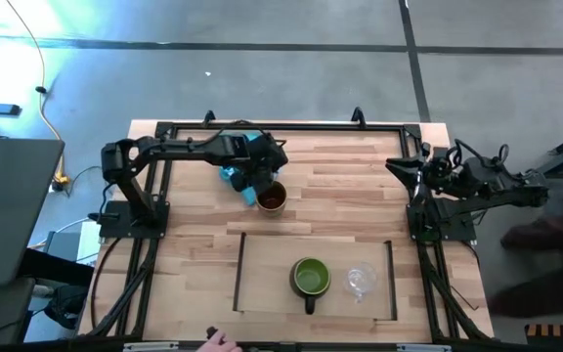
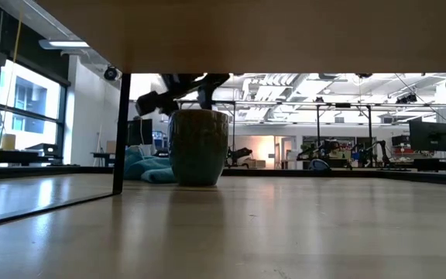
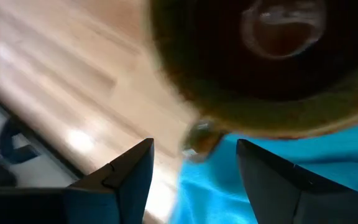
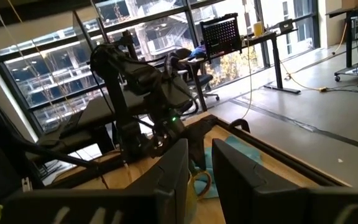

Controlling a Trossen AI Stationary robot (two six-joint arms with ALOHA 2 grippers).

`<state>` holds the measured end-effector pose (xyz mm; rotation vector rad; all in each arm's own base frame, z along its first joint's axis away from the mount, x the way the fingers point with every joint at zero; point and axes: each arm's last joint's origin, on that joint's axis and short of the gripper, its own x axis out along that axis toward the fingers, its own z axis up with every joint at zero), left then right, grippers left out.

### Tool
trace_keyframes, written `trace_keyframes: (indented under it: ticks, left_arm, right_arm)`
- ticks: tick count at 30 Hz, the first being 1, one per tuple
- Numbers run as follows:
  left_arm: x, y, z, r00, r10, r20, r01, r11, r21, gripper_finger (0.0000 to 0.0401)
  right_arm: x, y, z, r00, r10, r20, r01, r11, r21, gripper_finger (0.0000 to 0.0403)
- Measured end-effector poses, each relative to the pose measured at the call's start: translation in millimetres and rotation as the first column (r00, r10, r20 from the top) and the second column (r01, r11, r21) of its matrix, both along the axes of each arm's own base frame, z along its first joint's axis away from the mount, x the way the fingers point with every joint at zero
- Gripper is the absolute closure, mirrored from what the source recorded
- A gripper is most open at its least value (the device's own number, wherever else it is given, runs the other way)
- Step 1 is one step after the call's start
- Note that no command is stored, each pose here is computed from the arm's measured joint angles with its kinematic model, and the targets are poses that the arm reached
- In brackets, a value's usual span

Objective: Stack small to large cups/mugs on shelf
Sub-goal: Put the brown mug on the shelf

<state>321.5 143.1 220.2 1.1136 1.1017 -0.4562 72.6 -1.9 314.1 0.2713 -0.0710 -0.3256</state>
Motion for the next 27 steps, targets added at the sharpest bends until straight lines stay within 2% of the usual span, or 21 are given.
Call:
trace_keyframes:
  ticks: [15, 23, 27]
  left_arm:
    - [4, 2, -10, 1.0, -0.013, -0.012, 0.012, 1.0, -0.011, 0.0186]
    - [5, 3, -12, 0.999, 0.03, -0.013, -0.03, 0.999, -0.019, 0.0186]
    - [5, 3, -12, 0.998, 0.056, -0.01, -0.056, 0.998, -0.032, 0.0202]
  right_arm:
    - [0, 0, -1, 1.0, 0.0, -0.009, 0.0, 1.0, -0.004, 0.0339]
    - [0, 0, -1, 1.0, 0.0, -0.009, 0.0, 1.0, -0.004, 0.0339]
    - [0, 0, -1, 1.0, 0.0, -0.009, 0.0, 1.0, -0.004, 0.0339]
